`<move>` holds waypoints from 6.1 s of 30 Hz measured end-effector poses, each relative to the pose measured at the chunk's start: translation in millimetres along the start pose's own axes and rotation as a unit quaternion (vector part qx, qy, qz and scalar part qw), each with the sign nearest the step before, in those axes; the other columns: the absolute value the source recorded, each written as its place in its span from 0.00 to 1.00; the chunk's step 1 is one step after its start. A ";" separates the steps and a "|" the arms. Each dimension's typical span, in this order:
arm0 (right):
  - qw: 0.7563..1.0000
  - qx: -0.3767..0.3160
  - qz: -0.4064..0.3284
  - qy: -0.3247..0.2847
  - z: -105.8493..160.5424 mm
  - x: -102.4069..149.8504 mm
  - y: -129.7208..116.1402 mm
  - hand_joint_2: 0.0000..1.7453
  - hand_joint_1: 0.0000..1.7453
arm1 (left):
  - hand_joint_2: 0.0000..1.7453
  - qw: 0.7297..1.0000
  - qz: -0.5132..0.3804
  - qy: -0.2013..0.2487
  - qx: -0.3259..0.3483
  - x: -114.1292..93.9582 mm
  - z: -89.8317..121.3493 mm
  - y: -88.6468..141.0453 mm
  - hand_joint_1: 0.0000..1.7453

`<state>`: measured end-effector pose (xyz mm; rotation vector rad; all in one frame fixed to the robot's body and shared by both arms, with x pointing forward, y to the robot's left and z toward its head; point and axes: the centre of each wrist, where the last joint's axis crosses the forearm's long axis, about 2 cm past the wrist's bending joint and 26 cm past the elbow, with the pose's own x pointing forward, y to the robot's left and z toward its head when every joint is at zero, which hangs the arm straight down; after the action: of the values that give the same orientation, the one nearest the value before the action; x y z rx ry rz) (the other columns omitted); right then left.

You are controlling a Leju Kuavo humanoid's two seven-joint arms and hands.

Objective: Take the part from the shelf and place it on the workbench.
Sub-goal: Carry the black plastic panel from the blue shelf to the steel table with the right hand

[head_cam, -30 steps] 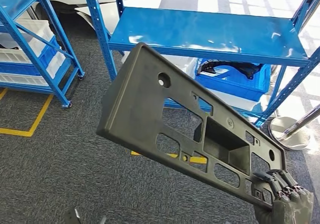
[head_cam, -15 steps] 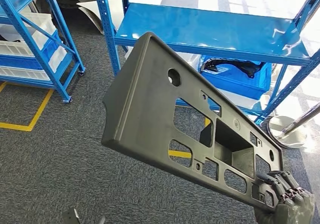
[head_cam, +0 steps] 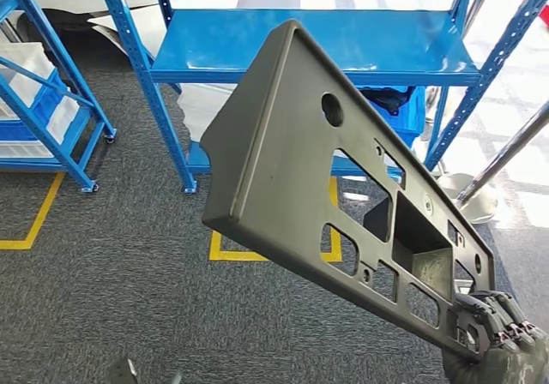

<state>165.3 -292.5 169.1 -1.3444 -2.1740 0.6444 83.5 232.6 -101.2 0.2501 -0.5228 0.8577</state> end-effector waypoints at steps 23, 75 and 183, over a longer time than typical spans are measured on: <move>1.000 -0.010 0.007 0.013 -0.8 -4.6 -3.5 1.00 1.00 | 1.00 1.000 0.006 0.001 -0.005 3.5 -0.3 -6.6 0.00; 0.999 -0.034 0.003 0.035 3.7 -5.4 -11.9 1.00 1.00 | 1.00 1.000 0.002 0.007 0.004 -0.9 0.8 -0.9 0.00; 0.996 -0.061 0.007 0.062 9.8 -8.9 -24.4 1.00 1.00 | 1.00 1.000 0.006 0.006 0.013 -1.7 0.7 1.6 0.00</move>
<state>146.1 -311.6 175.4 -1.4240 -2.1338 0.4278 81.2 232.3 -101.5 0.2658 -0.5023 0.8769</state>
